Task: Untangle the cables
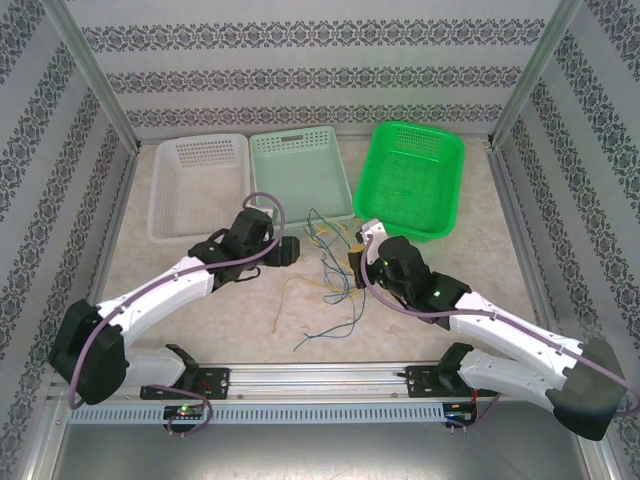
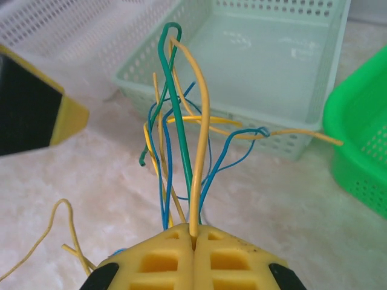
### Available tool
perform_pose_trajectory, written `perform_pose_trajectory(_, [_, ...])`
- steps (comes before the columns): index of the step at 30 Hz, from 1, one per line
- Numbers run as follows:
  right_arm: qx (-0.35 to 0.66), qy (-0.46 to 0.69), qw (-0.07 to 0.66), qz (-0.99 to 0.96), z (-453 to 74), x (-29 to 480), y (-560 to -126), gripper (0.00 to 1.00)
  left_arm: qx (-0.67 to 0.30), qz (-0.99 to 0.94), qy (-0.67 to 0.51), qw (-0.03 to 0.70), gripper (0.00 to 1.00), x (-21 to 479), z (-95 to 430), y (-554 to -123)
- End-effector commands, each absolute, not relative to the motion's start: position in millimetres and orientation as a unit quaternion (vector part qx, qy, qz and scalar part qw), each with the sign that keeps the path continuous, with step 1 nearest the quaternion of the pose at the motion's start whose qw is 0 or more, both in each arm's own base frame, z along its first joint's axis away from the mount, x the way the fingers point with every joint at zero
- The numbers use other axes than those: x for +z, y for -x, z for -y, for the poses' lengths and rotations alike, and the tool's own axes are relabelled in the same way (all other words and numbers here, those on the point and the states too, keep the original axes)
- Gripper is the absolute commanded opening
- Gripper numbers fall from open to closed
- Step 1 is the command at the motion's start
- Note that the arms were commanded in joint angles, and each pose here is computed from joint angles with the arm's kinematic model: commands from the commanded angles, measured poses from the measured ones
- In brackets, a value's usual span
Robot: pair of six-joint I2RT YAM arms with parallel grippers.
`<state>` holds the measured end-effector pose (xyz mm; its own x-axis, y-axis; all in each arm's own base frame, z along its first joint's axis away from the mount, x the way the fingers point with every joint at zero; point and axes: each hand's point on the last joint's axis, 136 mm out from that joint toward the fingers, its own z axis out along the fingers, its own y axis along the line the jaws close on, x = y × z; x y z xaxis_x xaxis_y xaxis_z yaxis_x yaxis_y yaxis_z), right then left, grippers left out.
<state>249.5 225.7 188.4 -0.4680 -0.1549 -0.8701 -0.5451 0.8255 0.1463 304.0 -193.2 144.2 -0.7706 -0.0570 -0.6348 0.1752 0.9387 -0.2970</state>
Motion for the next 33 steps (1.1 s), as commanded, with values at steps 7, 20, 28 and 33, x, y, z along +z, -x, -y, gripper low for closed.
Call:
perform_pose_trajectory(7, [0.242,0.202,0.511,-0.8,-240,225,-257,0.02,-0.254,-0.912,-0.085,0.31,0.86,139,223,-282])
perform_pose_trajectory(20, [0.215,0.171,0.537,-0.798,-238,245,-277,0.0,-0.264,-0.907,-0.132,0.301,0.83,136,229,-271])
perform_pose_trajectory(28, [0.226,0.155,0.545,-0.792,-236,259,-281,0.0,-0.291,-0.898,-0.161,0.289,0.74,128,238,-262])
perform_pose_trajectory(33, [0.214,0.119,0.539,-0.806,-222,245,-283,0.0,-0.313,-0.889,-0.182,0.28,0.7,129,245,-253])
